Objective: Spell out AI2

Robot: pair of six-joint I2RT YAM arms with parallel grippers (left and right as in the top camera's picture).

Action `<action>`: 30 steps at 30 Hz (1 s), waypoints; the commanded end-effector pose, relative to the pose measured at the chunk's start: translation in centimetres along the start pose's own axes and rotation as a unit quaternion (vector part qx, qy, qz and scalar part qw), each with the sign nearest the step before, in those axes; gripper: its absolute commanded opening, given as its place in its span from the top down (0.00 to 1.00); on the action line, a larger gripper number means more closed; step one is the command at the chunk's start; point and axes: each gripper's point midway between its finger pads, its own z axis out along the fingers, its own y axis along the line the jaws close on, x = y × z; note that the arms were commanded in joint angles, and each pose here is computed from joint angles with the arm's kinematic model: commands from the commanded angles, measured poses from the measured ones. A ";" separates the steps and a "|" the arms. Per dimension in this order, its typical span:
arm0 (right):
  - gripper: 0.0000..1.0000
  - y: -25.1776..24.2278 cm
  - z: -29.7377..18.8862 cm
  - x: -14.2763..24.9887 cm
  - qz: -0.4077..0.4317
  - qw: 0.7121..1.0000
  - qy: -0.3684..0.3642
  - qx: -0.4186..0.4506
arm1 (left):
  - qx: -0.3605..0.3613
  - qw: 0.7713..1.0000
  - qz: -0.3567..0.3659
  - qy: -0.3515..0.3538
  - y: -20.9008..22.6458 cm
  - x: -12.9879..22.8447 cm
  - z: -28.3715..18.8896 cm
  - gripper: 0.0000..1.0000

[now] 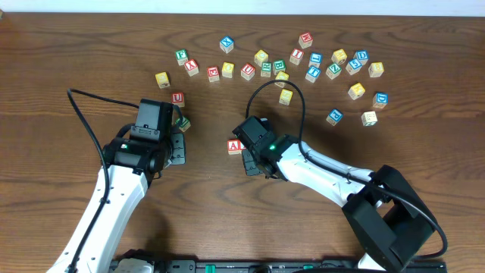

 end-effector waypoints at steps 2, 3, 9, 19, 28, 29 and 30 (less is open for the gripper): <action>0.99 -0.5 0.2 0.0 0.007 1.000 -0.003 0.011 | -0.006 1.000 -0.002 -0.012 0.2 -1.0 -0.5 0.92; 0.99 -0.5 0.2 0.0 0.007 1.000 -0.004 0.012 | -0.006 1.000 -0.002 -0.012 0.2 -1.0 -0.5 0.92; 0.99 -0.4 0.2 -0.1 0.004 1.000 -0.007 0.011 | -0.006 1.000 -0.002 -0.012 0.2 -1.0 -0.5 0.92; 0.99 -0.3 0.2 -0.3 0.000 1.000 -0.010 0.009 | -0.006 1.000 -0.002 -0.012 0.2 -1.0 -0.5 0.92; 0.99 -0.3 0.2 -0.5 -0.003 1.000 -0.015 0.009 | -0.006 1.000 -0.002 -0.012 0.2 -1.0 -0.5 0.92; 0.99 -0.3 0.2 -0.5 -0.003 1.000 -0.015 0.009 | -0.006 1.000 -0.002 -0.012 0.2 -1.0 -0.5 0.92; 0.98 -0.3 0.2 -0.6 -0.003 1.000 -0.015 0.010 | -0.006 1.000 -0.002 -0.012 0.2 -1.0 -0.5 0.92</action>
